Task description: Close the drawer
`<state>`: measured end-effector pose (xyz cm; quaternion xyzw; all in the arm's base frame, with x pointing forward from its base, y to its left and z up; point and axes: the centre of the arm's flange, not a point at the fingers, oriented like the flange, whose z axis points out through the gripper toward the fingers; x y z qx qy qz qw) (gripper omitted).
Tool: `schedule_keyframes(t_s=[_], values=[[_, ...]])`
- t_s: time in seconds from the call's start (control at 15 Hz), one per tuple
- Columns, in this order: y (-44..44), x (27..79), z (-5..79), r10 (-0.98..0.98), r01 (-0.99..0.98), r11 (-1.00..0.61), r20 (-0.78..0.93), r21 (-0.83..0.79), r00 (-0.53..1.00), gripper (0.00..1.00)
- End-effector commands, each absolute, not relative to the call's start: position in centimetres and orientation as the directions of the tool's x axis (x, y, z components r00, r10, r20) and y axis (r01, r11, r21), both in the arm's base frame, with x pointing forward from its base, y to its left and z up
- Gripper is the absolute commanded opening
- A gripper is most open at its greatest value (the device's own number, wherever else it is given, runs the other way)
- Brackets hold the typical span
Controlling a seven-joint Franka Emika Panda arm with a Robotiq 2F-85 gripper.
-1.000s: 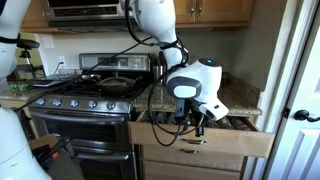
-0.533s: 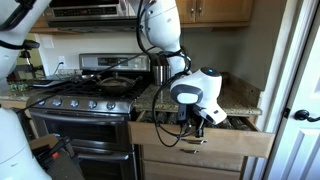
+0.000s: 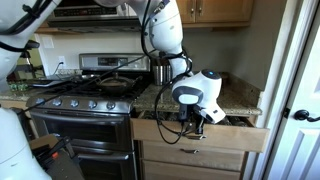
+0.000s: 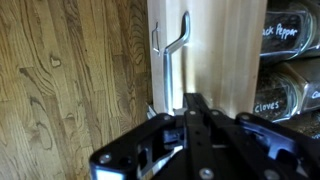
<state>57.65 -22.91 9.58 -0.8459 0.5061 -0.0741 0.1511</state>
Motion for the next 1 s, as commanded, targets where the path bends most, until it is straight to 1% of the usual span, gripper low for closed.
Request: schedule_keyframes(t_s=[0.0, 0.53, 0.93], values=[[-21.6, 61.6, 10.2, -0.879, -0.815, -0.424, -0.038, -0.395, 0.476, 0.04], [-19.9, 65.6, 10.7, -0.865, -0.777, -0.436, -0.028, -0.454, 0.501, 0.04], [-20.3, 65.0, 11.6, -0.867, -0.766, -0.428, -0.021, -0.479, 0.497, 0.04]])
